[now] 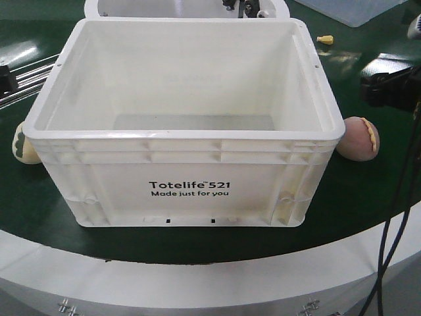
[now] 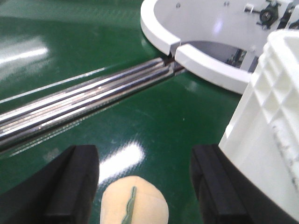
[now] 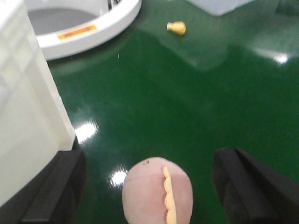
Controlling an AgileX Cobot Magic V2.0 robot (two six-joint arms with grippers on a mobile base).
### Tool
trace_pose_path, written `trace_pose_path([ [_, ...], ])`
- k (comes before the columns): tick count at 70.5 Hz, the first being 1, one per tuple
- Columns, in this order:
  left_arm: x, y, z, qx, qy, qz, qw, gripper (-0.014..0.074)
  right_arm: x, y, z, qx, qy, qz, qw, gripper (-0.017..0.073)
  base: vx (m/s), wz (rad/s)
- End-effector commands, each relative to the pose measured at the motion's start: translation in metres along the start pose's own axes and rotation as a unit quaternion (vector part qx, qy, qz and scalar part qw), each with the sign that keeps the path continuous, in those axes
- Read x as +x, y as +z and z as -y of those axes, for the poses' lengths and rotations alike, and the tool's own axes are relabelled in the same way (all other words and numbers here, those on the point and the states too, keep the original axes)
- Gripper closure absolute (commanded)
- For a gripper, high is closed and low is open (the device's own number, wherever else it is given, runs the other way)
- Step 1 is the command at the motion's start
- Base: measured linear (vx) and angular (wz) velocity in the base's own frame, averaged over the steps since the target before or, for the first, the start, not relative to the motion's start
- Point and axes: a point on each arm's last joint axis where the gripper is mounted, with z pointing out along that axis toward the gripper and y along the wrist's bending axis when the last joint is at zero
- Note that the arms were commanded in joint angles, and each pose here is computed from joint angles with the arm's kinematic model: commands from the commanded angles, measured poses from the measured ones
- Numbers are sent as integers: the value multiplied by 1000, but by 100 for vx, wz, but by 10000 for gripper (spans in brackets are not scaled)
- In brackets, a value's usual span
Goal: Place moving items into box and shelve
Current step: 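Grasp the yellow plush with left gripper, pink plush with right gripper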
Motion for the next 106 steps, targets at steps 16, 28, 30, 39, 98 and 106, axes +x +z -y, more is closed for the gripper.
trace_pose_path([
  [16,-13,10,2,5,-8,39,999,48,-3,26,2,2,9,6,1000,-26,0,0],
  [28,-11,13,1,5,-7,36,999,48,5,39,1,-1,26,-16,1000,-26,0,0],
  [30,-11,13,1,5,-7,35,999,48,7,41,1,-1,27,-19,999,-26,0,0],
  [39,-11,13,1,5,-7,34,999,48,13,49,0,-2,27,-36,999,-26,0,0],
  [98,-10,13,1,5,-7,33,999,48,47,89,-1,-7,12,-115,993,353,0,0],
  [106,-11,13,1,5,-7,34,999,48,51,91,-2,-8,11,-125,992,579,0,0],
])
